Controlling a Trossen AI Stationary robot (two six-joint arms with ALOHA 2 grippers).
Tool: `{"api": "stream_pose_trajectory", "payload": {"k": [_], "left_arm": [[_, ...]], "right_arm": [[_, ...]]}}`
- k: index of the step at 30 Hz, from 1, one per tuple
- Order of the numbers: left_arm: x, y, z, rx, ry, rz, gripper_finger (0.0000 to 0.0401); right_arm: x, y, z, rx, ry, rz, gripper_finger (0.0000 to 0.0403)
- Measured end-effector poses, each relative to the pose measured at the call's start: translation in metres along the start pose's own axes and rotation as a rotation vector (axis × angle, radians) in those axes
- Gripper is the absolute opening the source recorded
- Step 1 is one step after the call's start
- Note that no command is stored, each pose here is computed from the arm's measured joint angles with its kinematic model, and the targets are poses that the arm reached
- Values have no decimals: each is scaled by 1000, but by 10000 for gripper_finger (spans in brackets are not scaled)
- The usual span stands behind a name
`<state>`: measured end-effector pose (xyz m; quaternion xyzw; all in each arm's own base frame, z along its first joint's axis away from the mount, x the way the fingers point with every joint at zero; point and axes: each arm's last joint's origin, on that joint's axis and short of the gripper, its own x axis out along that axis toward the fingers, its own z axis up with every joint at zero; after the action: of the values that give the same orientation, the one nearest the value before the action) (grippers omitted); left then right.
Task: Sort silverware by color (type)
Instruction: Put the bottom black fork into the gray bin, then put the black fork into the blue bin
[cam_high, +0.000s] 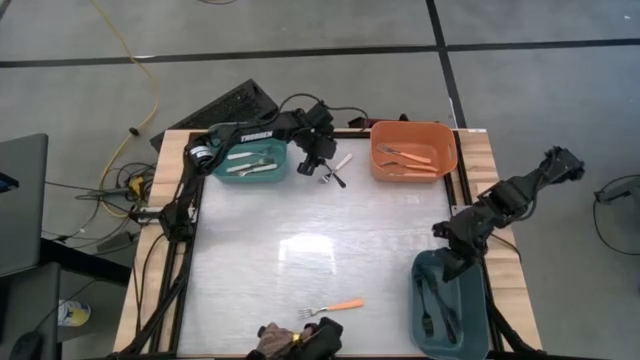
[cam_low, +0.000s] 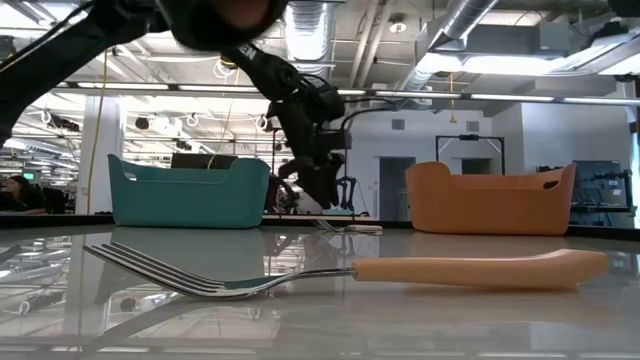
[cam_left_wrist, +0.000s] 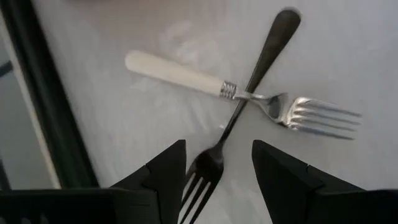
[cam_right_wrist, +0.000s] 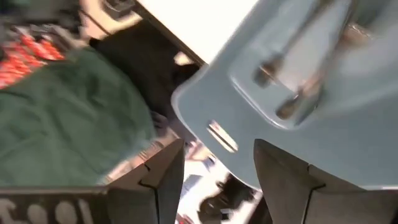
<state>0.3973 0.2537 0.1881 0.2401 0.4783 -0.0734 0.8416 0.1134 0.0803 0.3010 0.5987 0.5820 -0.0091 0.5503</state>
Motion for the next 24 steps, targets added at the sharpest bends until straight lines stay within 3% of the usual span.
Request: {"api": "stream_pose_trajectory", "payload": {"k": [11,19,24], "left_arm": [[8,2,-2,98,29,-9,170],[14,-17,27,55,-37,-52,169],[11,-21,34,-80,0,-27,169]], "right_arm": [[4,7,5,-72,-75,39,212],[6,8,7,-132,-98,29,212],[6,9,10,-255,-191,19,212]]}}
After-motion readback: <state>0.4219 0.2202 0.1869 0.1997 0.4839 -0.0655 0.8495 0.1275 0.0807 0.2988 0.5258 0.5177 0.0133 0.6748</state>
